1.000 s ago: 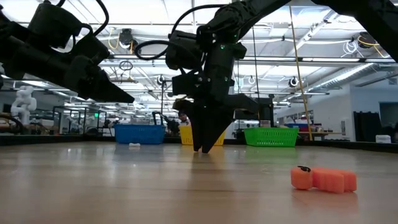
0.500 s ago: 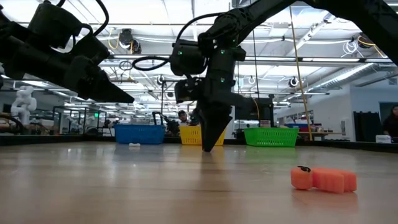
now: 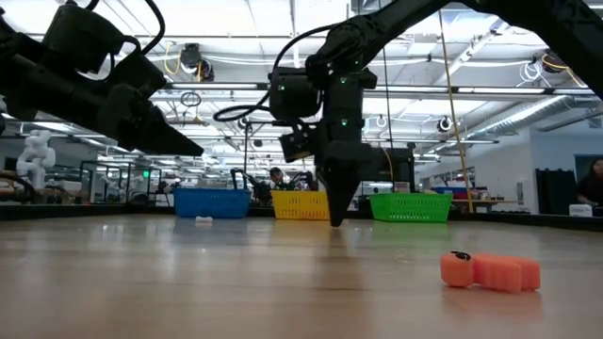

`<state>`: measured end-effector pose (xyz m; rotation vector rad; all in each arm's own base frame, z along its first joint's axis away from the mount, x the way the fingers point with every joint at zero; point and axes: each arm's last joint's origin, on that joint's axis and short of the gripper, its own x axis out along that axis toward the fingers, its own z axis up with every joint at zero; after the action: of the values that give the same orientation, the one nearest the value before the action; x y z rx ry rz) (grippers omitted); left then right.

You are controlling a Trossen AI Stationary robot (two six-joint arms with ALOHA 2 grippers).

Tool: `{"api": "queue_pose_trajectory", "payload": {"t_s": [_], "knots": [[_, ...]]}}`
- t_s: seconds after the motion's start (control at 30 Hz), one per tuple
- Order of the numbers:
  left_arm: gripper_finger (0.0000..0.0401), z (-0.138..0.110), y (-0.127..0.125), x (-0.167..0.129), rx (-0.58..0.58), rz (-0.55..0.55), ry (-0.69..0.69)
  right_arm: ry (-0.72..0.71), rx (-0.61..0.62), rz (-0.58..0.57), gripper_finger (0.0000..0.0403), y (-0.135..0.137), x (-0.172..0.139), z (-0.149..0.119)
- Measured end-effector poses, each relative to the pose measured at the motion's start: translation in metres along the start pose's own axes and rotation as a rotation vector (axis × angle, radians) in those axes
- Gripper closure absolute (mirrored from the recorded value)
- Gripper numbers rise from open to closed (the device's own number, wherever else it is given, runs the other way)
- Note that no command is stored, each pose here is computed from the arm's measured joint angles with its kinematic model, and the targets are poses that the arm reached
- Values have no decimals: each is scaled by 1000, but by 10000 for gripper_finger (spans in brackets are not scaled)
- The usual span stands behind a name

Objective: Sort Halloween decoration
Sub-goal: Put the white bone toy into the green bin

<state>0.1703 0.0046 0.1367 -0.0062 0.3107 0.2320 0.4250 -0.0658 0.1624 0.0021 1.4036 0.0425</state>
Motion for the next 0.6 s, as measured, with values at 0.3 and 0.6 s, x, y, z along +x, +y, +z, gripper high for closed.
{"api": "queue_pose_trajectory", "payload": {"t_s": [0.3,0.6], "knots": [[401,0,0,0,-10,-1,1,-85,63,-58,403,-15,-47,-7],[401,0,0,0,-24,0,4,-102,281,-148,403,-92,-99,-49]]}}
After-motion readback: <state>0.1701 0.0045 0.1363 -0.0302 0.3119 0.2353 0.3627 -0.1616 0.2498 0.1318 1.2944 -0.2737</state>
